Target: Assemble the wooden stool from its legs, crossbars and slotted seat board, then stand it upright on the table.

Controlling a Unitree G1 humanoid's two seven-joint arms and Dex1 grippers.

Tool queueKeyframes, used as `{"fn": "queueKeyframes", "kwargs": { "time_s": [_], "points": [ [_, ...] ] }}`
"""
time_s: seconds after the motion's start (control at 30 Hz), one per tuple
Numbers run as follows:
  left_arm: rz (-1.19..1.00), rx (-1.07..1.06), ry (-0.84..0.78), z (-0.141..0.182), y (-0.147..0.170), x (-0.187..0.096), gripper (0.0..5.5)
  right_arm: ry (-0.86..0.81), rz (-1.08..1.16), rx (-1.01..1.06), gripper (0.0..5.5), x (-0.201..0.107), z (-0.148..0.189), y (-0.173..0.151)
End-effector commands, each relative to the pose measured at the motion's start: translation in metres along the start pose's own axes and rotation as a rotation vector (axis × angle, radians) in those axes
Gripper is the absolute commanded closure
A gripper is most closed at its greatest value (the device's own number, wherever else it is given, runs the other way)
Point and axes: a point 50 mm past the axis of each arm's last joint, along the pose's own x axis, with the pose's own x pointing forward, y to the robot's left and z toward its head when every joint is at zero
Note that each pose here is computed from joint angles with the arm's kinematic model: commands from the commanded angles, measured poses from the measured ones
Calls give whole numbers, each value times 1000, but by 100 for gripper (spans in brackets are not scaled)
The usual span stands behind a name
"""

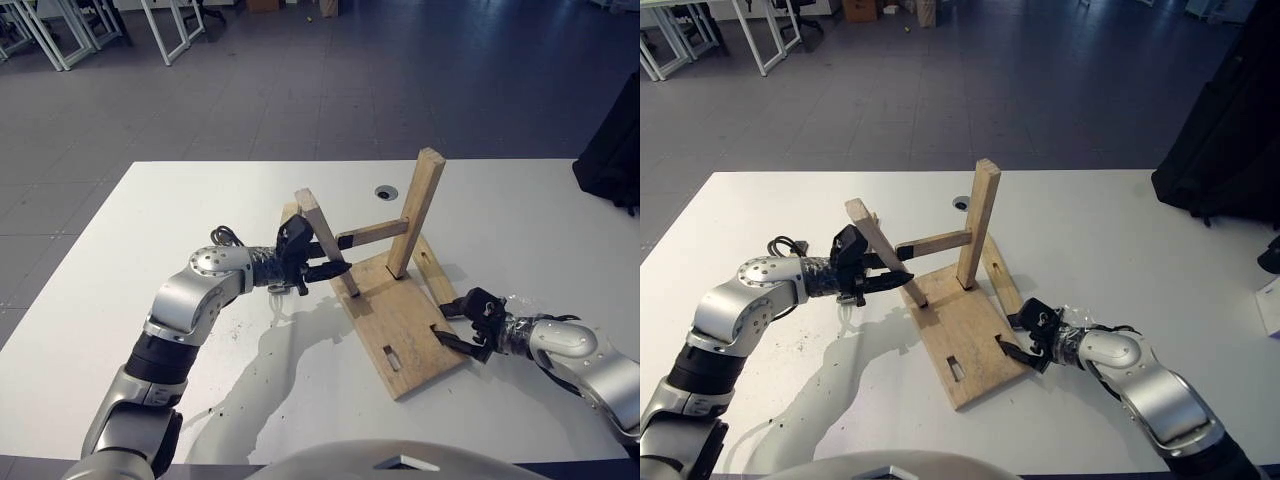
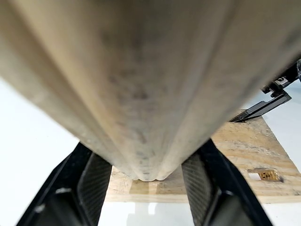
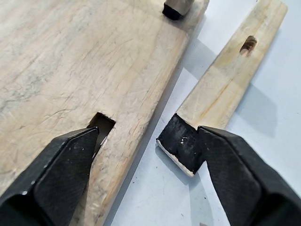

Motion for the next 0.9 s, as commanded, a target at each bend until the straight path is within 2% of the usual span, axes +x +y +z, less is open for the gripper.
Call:
{"fn": "queueKeyframes", "kwargs": {
  "time_s": [0.03, 0.2, 0.3, 0.47, 0.53, 0.57, 0.63, 0.77, 0.83, 0.9],
  "points": [
    [127, -34, 295, -45, 14, -14, 346, 56, 23, 33, 163, 4, -10, 3],
    [121, 12, 329, -50, 12, -15, 346, -7, -9, 42, 163, -2, 6, -9],
    [126, 2, 323, -52, 13, -17, 346, -188, -40, 89, 229, -20, 46, -26],
    [133, -46, 296, -55, 14, -17, 346, -615, 258, 342, 318, -29, 119, 0],
    [135, -52, 293, -56, 15, -17, 346, -740, 285, 457, 354, -26, 141, 0],
    [134, -52, 292, -56, 15, -16, 346, -774, 256, 503, 354, -21, 150, -2],
    [124, -51, 289, -55, 15, -14, 346, -777, 98, 535, 354, -7, 165, -10],
    [105, -43, 294, -55, 13, -13, 346, -804, -211, 445, 354, 11, 187, -21],
    [106, -41, 297, -55, 13, -13, 346, -740, -279, 306, 354, 31, 182, -15],
    [109, -40, 295, -54, 15, -13, 346, -558, -300, 113, 354, 69, 148, 1]
  ]
}}
